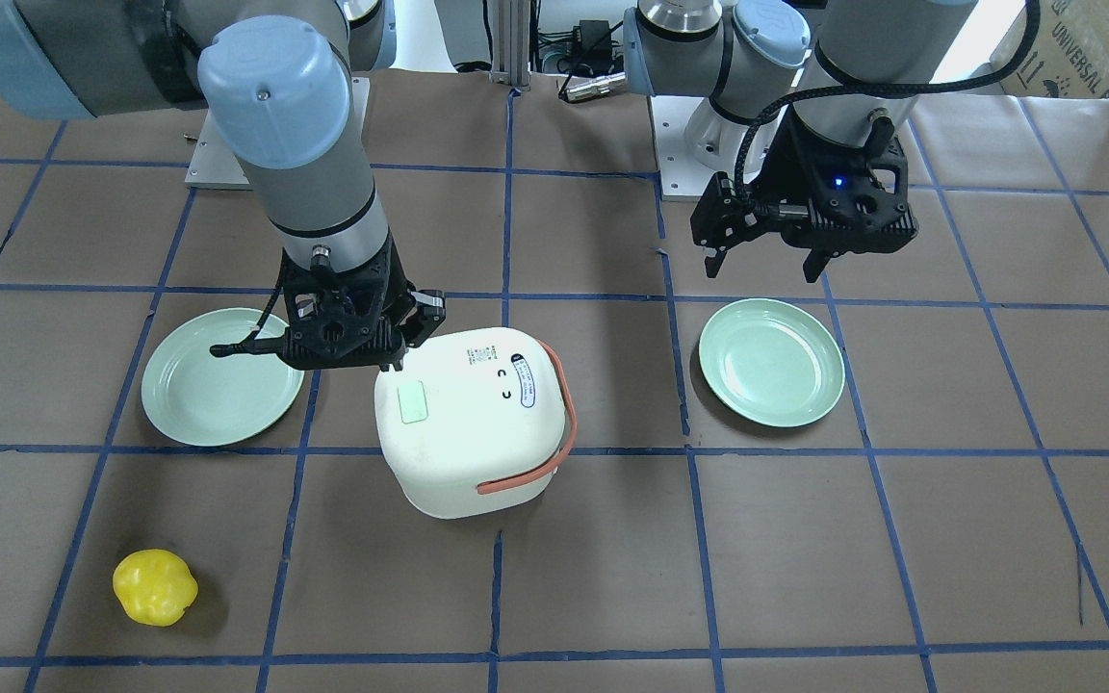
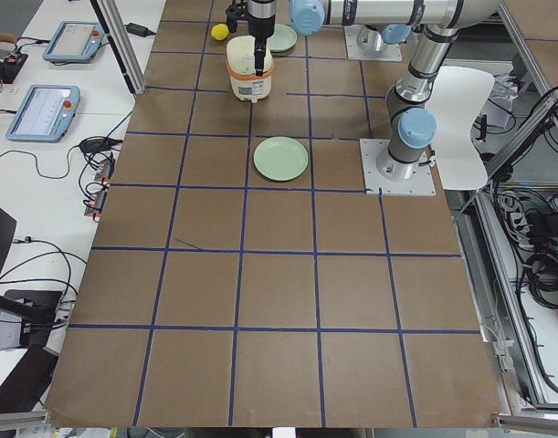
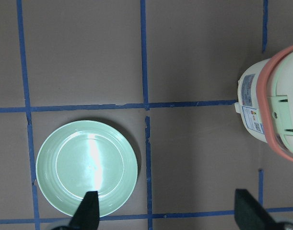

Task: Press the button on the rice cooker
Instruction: 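Press down on the green button with the right gripper fingertips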

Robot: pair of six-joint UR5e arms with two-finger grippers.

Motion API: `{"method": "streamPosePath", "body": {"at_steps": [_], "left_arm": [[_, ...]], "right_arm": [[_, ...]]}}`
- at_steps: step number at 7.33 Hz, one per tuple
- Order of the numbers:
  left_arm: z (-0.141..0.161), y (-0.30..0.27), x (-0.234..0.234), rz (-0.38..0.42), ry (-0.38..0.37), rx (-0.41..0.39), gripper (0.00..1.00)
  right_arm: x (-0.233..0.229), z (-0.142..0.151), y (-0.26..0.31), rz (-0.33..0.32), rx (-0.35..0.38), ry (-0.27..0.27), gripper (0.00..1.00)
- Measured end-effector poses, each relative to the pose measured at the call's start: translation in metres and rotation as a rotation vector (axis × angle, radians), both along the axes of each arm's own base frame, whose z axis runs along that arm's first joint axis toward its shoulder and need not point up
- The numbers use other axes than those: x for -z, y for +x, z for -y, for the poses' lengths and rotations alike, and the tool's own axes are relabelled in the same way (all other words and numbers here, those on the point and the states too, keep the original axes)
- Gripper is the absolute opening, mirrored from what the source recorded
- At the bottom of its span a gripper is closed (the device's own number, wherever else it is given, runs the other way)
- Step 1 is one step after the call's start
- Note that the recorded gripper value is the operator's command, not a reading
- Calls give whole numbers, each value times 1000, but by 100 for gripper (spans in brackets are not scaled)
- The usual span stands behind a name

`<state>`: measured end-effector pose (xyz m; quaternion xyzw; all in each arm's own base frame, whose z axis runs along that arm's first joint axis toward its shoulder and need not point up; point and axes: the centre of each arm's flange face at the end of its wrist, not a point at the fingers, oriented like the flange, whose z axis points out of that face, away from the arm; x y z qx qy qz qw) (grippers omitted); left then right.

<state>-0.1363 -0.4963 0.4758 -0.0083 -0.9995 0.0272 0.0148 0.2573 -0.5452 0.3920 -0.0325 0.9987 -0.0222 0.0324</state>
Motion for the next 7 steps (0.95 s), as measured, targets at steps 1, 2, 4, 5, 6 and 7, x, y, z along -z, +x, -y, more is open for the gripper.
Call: {"method": "streamPosePath", "body": {"at_steps": [1, 2, 4, 5, 6, 7], "left_arm": [[0, 0, 0, 0, 0, 0, 100], [0, 0, 0, 0, 0, 0, 100], [0, 0, 0, 0, 0, 0, 100], [0, 0, 0, 0, 0, 0, 100], [0, 0, 0, 0, 0, 0, 100], [0, 0, 0, 0, 0, 0, 100]], "right_arm": [[7, 7, 1, 2, 12, -12, 6], [13, 12, 3, 5, 16, -23, 6], [17, 17, 4, 12, 17, -42, 6], [19, 20, 5, 15, 16, -51, 6], [22, 22, 7, 16, 16, -52, 7], [27, 23, 7, 15, 15, -48, 7]]}}
